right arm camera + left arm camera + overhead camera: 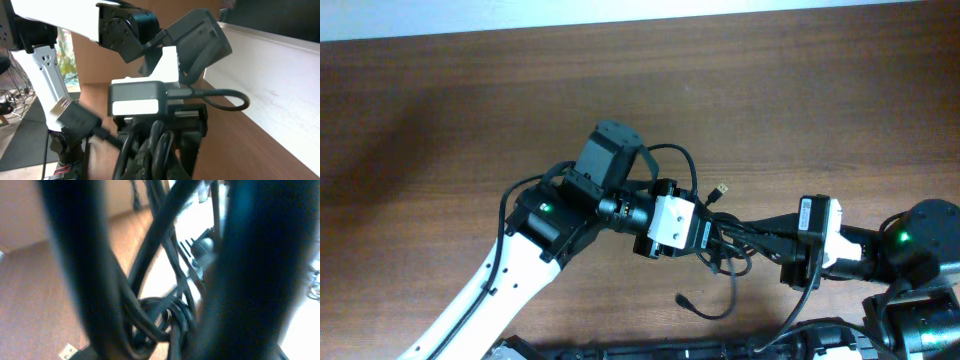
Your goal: Untangle cables
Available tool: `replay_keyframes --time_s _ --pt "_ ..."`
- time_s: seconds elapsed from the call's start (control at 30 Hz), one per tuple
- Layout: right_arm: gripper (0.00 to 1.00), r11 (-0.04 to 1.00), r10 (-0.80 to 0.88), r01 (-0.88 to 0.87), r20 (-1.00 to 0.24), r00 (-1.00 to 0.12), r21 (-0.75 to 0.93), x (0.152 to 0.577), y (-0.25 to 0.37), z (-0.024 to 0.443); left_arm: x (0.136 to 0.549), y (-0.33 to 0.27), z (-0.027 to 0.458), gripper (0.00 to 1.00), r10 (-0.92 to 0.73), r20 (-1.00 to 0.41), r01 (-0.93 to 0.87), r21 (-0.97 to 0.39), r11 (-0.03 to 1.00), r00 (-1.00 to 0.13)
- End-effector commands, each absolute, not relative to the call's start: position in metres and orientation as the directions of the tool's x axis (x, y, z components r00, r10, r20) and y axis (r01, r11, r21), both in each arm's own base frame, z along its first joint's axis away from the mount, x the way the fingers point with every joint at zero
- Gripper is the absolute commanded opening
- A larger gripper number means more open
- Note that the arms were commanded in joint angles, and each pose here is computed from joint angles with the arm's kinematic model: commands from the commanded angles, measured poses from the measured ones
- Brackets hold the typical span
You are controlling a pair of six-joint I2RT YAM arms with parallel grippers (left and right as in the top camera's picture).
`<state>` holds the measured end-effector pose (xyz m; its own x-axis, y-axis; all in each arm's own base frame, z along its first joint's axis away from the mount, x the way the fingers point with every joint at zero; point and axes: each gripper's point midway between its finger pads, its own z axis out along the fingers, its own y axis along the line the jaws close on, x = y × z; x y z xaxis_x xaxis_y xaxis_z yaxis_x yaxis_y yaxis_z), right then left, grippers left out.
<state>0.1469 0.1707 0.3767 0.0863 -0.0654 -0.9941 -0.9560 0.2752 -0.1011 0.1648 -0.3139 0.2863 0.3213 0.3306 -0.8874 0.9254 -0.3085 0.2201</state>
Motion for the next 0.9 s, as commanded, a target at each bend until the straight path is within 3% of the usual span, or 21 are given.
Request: replay_keyframes --time_s 0.0,0.3,0.37,0.6,0.8,0.87 --pt "0.04 0.257 -0.059 -0.958 -0.991 0.120 -0.131 0.140 0.171 0.384 0.167 -0.310 0.272 0.31 0.402 -0.869 0.940 0.175 -0.294 0.288" --pt "0.04 0.256 -0.059 -0.958 -0.991 0.119 -0.131 0.140 0.171 0.383 0.166 -0.304 0.262 0.20 0.456 -0.852 0.950 0.137 -0.280 0.257" --pt "0.04 0.256 -0.059 -0.958 -0.992 0.115 -0.127 0.140 0.171 0.383 0.166 -0.302 0.259 0.01 0.472 -0.846 0.953 0.127 -0.276 0.249" --pt "0.04 0.256 -0.060 -0.958 -0.992 0.115 -0.127 0.140 0.171 0.383 0.181 -0.297 0.248 0.00 0.570 -0.809 0.986 0.067 -0.154 0.144" --pt "0.04 0.256 -0.060 -0.958 -0.992 0.115 -0.127 0.140 0.171 0.383 0.186 -0.300 0.253 0.00 0.560 -0.825 0.995 0.030 -0.099 0.081" --pt "0.04 0.257 -0.060 -0.958 -0.991 0.116 -0.128 0.140 0.171 0.383 0.198 -0.299 0.267 0.00 0.525 -0.850 0.999 0.027 -0.031 0.039"
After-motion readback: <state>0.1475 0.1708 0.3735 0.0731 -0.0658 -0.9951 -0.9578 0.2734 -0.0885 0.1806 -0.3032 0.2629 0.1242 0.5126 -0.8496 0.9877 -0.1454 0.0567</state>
